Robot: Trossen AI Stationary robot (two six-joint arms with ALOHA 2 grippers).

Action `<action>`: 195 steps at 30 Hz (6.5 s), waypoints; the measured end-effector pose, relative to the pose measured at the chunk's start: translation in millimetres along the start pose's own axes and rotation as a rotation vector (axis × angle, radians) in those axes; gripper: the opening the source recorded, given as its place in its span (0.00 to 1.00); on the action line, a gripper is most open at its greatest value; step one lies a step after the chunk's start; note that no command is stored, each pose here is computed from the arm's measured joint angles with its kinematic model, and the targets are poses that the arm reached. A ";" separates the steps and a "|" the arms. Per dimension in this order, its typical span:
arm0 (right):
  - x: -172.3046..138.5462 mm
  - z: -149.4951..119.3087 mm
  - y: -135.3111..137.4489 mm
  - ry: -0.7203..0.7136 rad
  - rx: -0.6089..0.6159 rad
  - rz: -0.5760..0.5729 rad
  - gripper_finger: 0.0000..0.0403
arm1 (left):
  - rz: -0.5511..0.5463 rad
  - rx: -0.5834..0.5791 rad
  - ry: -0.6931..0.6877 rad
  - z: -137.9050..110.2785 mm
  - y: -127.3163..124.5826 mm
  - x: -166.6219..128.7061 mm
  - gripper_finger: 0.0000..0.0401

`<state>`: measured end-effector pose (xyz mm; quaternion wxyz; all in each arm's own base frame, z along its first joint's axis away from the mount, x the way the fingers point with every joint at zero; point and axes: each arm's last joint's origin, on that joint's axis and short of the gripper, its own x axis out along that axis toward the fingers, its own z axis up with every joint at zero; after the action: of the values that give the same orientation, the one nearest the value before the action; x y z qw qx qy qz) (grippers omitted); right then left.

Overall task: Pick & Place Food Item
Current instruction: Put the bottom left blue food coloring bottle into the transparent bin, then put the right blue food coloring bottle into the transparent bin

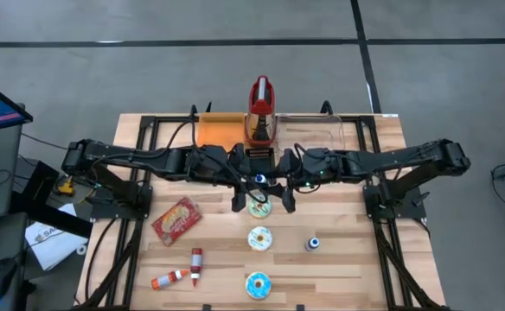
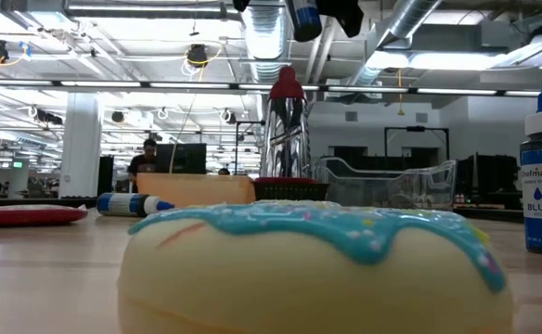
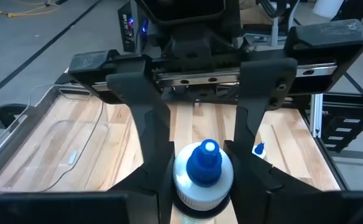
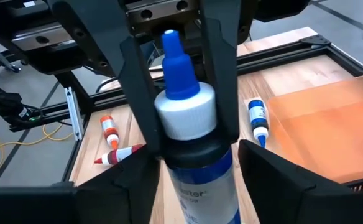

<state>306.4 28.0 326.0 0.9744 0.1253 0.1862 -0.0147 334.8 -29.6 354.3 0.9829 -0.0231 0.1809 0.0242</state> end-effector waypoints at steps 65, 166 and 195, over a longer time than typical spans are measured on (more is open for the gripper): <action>-40.8 -124.0 -187.5 -0.405 0.205 -0.731 0.35 | 0.190 -0.250 -0.244 -77.2 -35.5 -96.9 0.46; -96.8 -81.8 47.4 0.159 0.460 0.137 0.37 | -0.015 -0.217 -0.243 -83.9 -80.0 -115.4 0.42; -47.3 -81.6 118.2 0.724 0.701 -0.676 0.60 | -0.093 -0.135 -0.231 -86.5 -89.8 -135.5 0.42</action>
<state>242.0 161.9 298.2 0.6913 0.3700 0.5191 -0.3402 182.6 -129.2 325.2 0.9935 -0.0948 0.0631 -0.0068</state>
